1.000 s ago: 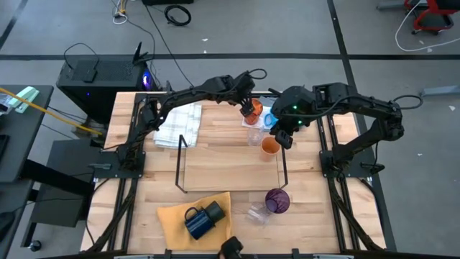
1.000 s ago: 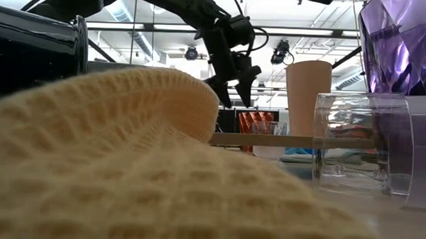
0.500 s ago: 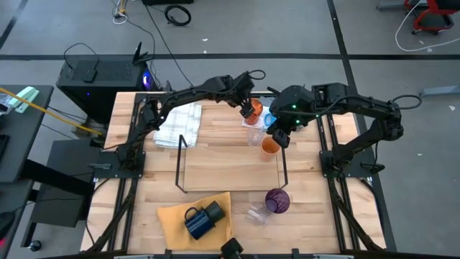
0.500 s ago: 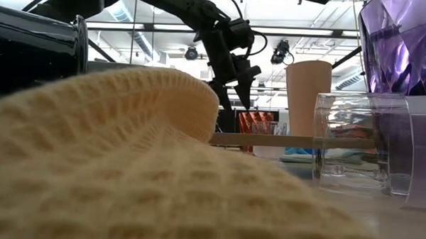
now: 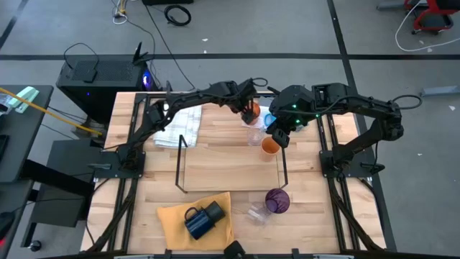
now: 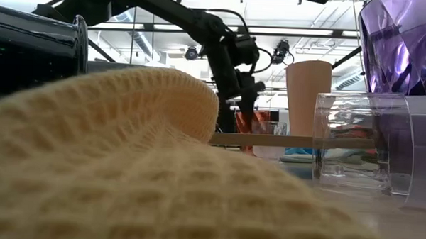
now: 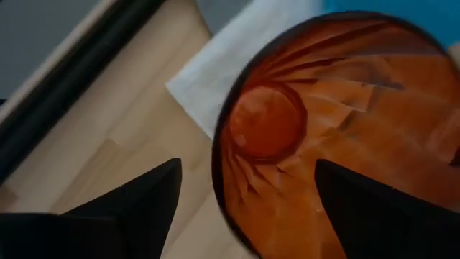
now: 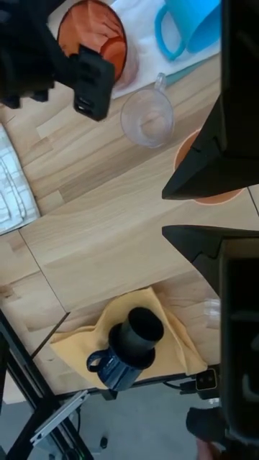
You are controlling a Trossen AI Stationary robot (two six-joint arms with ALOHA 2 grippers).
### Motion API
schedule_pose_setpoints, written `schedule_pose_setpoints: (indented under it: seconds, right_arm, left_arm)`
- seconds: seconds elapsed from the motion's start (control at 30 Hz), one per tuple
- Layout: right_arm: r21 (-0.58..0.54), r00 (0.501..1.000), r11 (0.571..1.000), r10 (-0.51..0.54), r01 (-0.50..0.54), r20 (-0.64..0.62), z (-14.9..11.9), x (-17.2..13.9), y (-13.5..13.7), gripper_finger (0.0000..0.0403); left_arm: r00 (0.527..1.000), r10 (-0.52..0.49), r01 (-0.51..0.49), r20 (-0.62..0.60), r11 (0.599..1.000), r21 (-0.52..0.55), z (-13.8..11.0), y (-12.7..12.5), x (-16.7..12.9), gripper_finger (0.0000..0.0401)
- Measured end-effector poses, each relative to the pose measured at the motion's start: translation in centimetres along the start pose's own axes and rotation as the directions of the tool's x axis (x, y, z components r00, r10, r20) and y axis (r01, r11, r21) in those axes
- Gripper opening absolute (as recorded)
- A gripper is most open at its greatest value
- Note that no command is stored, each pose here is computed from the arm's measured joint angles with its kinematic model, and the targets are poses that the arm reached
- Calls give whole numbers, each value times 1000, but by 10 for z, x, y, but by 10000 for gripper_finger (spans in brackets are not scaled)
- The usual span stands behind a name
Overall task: Stack small to large cups/mugs on shelf
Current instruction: Put the orange cup on the shelf
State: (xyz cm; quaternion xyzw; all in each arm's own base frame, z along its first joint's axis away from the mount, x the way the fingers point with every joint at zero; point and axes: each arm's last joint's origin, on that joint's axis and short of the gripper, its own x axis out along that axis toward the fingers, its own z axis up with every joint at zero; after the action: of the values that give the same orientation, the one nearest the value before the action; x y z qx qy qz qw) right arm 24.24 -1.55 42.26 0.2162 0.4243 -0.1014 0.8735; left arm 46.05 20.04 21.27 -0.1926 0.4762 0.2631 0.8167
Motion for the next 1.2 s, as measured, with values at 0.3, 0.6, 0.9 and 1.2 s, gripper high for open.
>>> schedule_pose_setpoints:
  seconds: [0.3, 0.6, 0.9, 1.2]
  right_arm:
    - [0, 1000, 1000, 0, 0, 0, 0, 0, 0, 75]
    - [-4, 1000, 1000, -1, 1, 1, 0, 0, 0, 75]
    - [-11, 1000, 1000, -14, 14, 6, 0, 0, 0, 75]
    - [-30, 999, 999, -41, 41, 13, 0, 0, -1, 75]
  left_arm:
    - [999, 4, -6, 43, 1000, 26, 4, 0, 4, 262]
    - [997, 21, -27, 69, 997, 77, 6, 0, 4, 38]
    - [998, 21, -28, 67, 993, 113, 9, 8, -1, 14]
    - [992, 1, -18, 126, 991, 135, 36, 16, -74, 14]
